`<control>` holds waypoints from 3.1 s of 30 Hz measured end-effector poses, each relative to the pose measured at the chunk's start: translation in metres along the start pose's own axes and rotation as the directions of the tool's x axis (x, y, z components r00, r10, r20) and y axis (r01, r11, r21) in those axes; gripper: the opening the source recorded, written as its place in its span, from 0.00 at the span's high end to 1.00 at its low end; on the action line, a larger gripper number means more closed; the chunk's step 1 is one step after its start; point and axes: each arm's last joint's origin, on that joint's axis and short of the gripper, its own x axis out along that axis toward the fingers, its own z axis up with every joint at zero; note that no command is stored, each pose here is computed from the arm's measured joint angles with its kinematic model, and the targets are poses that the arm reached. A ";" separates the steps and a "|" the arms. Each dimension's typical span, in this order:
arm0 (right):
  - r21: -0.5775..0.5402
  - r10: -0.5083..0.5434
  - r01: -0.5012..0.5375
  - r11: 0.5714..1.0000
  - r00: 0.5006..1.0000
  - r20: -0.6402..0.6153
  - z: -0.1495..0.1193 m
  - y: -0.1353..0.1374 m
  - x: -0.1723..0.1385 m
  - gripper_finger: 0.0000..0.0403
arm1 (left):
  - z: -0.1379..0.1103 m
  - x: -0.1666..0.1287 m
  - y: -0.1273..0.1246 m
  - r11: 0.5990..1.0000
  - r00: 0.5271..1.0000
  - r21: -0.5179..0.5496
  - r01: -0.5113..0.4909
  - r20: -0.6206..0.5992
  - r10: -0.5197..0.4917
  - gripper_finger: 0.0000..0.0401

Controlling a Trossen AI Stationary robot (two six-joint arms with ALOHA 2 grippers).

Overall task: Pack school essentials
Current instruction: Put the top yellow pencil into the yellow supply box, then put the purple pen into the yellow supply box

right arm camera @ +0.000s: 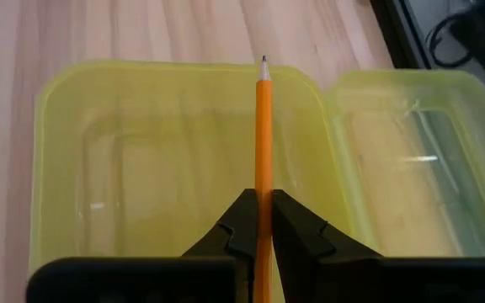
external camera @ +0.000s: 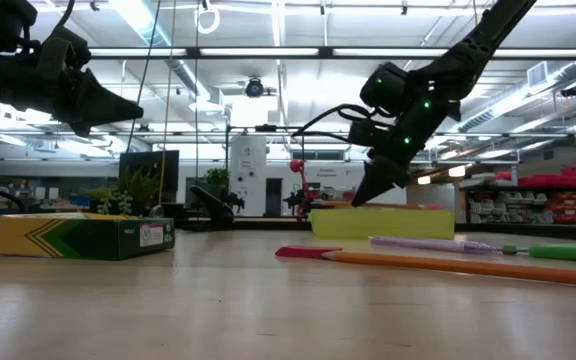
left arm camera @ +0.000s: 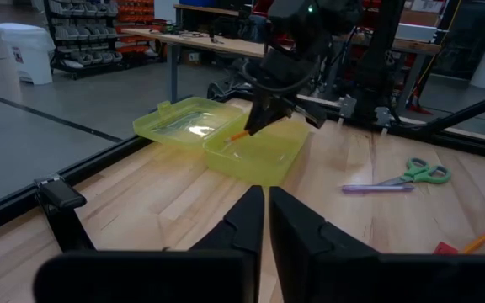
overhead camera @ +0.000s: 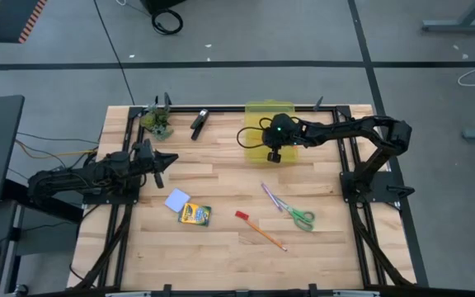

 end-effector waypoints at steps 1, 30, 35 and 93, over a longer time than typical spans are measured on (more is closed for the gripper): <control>-0.017 0.003 -0.003 1.000 1.000 0.003 0.000 0.000 0.000 0.91 | 0.000 0.000 0.000 1.000 1.000 0.000 0.000 0.000 0.000 0.94; -0.119 0.089 -0.086 0.989 0.996 0.020 -0.019 -0.026 0.017 0.91 | 0.000 0.000 0.000 1.000 1.000 0.000 0.000 0.000 0.000 0.92; -0.133 0.077 -0.076 0.988 0.997 0.007 -0.022 -0.031 0.016 0.91 | 0.000 0.000 0.000 1.000 1.000 0.000 0.000 0.000 0.000 0.91; 0.267 0.002 0.031 0.963 0.992 -0.124 0.056 0.024 -0.008 0.64 | 0.000 0.000 0.000 1.000 1.000 0.000 0.000 0.000 0.000 0.91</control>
